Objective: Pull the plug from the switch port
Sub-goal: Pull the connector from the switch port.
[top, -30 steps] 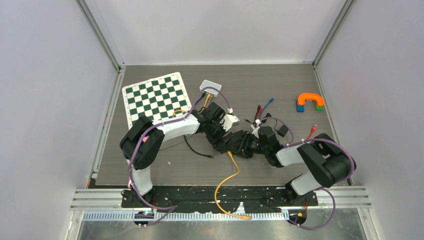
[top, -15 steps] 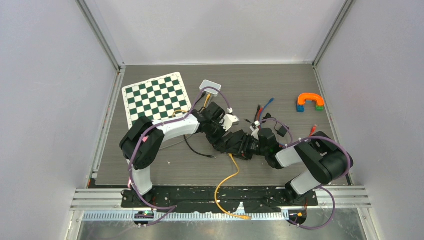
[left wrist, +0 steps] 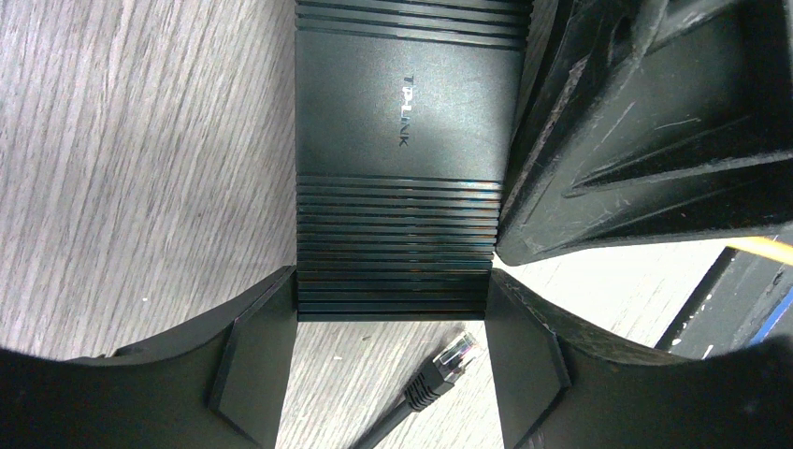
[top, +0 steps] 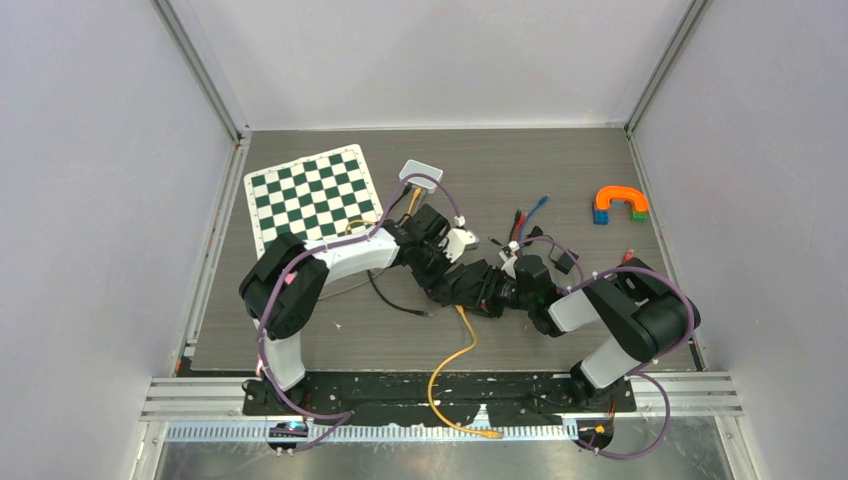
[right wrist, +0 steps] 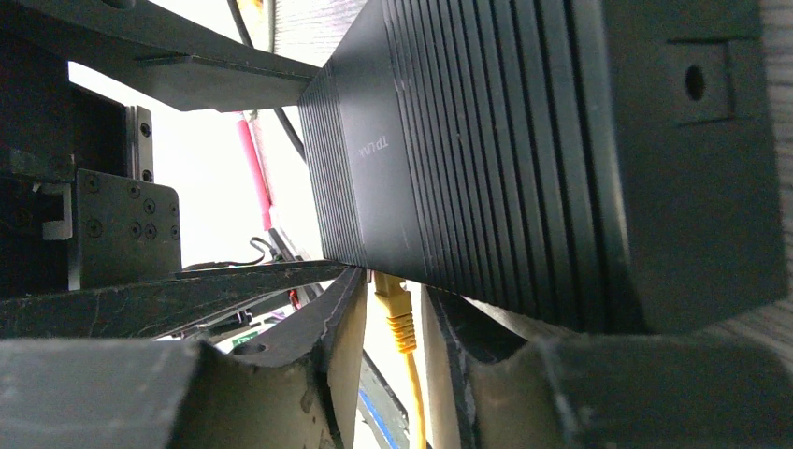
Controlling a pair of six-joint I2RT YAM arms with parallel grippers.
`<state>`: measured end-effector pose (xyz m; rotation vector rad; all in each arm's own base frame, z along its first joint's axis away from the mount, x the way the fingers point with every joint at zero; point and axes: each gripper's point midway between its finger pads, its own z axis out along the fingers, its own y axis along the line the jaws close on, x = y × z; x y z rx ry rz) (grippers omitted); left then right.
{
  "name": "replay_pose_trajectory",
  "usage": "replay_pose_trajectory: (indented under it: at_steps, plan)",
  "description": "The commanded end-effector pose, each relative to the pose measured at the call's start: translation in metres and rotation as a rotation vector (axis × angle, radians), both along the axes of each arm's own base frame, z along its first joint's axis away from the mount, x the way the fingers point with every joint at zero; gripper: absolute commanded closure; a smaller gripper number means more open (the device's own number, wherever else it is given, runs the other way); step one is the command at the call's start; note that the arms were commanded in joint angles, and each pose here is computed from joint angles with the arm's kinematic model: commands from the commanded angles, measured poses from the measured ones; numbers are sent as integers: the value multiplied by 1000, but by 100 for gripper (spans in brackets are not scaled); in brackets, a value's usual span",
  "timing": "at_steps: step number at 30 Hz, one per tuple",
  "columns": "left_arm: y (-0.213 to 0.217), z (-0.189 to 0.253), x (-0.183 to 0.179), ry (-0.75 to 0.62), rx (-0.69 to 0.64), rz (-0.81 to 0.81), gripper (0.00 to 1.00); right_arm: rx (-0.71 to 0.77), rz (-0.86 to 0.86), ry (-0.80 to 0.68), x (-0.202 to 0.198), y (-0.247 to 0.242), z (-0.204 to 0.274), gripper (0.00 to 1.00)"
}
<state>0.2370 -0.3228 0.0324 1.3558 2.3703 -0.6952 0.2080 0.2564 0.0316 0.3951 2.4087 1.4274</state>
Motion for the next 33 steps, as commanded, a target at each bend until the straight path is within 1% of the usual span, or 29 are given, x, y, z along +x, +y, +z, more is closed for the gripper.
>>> replay_pose_trajectory:
  at_steps: [1, 3, 9, 17, 19, 20, 21, 22, 25, 27, 30, 31, 32, 33]
  plan:
    - [6, -5, -15, 42, 15, -14, 69, 48, -17, -70, 16, 8, 16, 78]
    - [6, -5, -14, 43, 13, -12, 69, 56, -14, -72, 16, 10, 17, 83]
    - [7, -6, -14, 38, 20, -9, 69, 52, -1, -69, 12, 9, 15, 94]
    - [13, -9, -8, 12, 56, 9, 69, 22, 101, -81, -3, 9, 6, 95]
    - [15, -9, -7, 3, 65, 14, 69, 47, 124, -91, -10, 9, 9, 95]
    - [16, -9, -6, 0, 67, 16, 70, 90, 119, -137, -7, 12, 21, 95]
    - [16, -9, -6, -1, 66, 17, 70, 109, 103, -128, -12, 9, 22, 95]
    - [15, -9, -6, -2, 64, 19, 70, 137, 84, -169, -8, 10, 31, 95]
    - [14, -8, -5, -4, 63, 28, 70, 152, 88, -159, -9, 11, 33, 95]
    - [14, -8, -4, -4, 64, 30, 70, 124, 115, -122, -10, 13, 24, 95]
    - [16, -9, -4, -6, 71, 36, 70, 89, 137, -113, -11, 13, 17, 95]
    - [17, -9, -4, -8, 74, 37, 70, 61, 130, -92, -12, 10, 11, 95]
    - [17, -10, -4, -11, 76, 40, 71, 40, 137, -119, -10, 10, 12, 95]
    - [18, -10, -3, -14, 80, 43, 71, 0, 134, -92, -12, 6, 4, 95]
